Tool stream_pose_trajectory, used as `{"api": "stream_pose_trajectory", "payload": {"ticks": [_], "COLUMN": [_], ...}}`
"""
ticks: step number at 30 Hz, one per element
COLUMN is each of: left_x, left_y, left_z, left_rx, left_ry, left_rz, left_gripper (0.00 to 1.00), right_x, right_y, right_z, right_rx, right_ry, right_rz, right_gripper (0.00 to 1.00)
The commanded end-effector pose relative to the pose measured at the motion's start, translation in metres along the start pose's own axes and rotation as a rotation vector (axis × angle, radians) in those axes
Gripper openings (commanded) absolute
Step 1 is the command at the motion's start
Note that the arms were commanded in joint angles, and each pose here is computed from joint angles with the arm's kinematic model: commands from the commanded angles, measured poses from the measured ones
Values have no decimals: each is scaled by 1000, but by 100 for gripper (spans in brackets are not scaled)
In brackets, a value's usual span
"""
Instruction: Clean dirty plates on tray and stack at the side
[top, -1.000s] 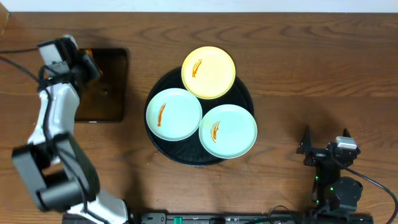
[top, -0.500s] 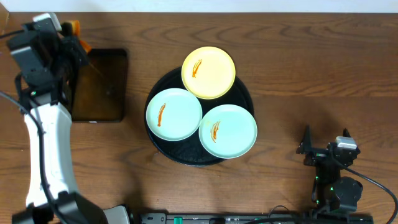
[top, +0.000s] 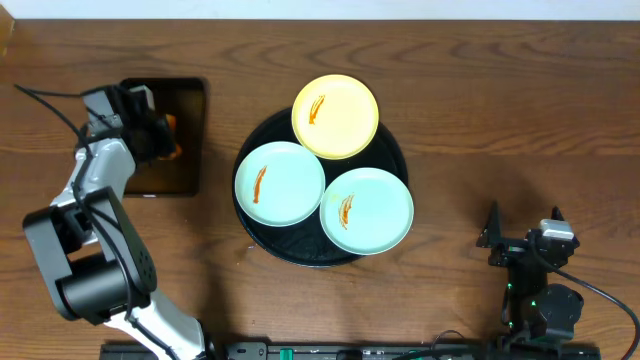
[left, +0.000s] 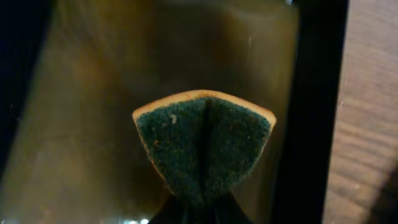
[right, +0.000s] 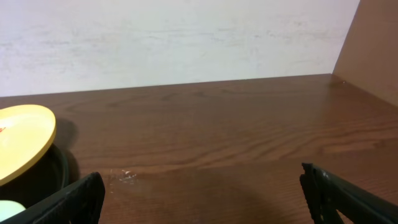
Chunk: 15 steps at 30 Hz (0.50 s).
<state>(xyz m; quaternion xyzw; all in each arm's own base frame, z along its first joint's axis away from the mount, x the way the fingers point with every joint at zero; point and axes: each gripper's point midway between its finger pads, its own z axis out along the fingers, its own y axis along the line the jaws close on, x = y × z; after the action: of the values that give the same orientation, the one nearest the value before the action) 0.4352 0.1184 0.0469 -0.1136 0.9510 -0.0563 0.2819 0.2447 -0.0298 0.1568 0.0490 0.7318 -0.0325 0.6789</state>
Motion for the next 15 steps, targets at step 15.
{"api": "stream_pose_trajectory", "payload": {"ticks": [15], "left_x": [-99], "left_y": [-33], "left_z": [-160], "left_rx": [-38], "left_ry": [-446], "left_rz": [217], "left_gripper": [8], "right_x": [1], "right_y": [-3], "right_z": [0], "right_rx": [14], "right_ry": [4], "right_rz": [-7], "right_gripper": [99]}}
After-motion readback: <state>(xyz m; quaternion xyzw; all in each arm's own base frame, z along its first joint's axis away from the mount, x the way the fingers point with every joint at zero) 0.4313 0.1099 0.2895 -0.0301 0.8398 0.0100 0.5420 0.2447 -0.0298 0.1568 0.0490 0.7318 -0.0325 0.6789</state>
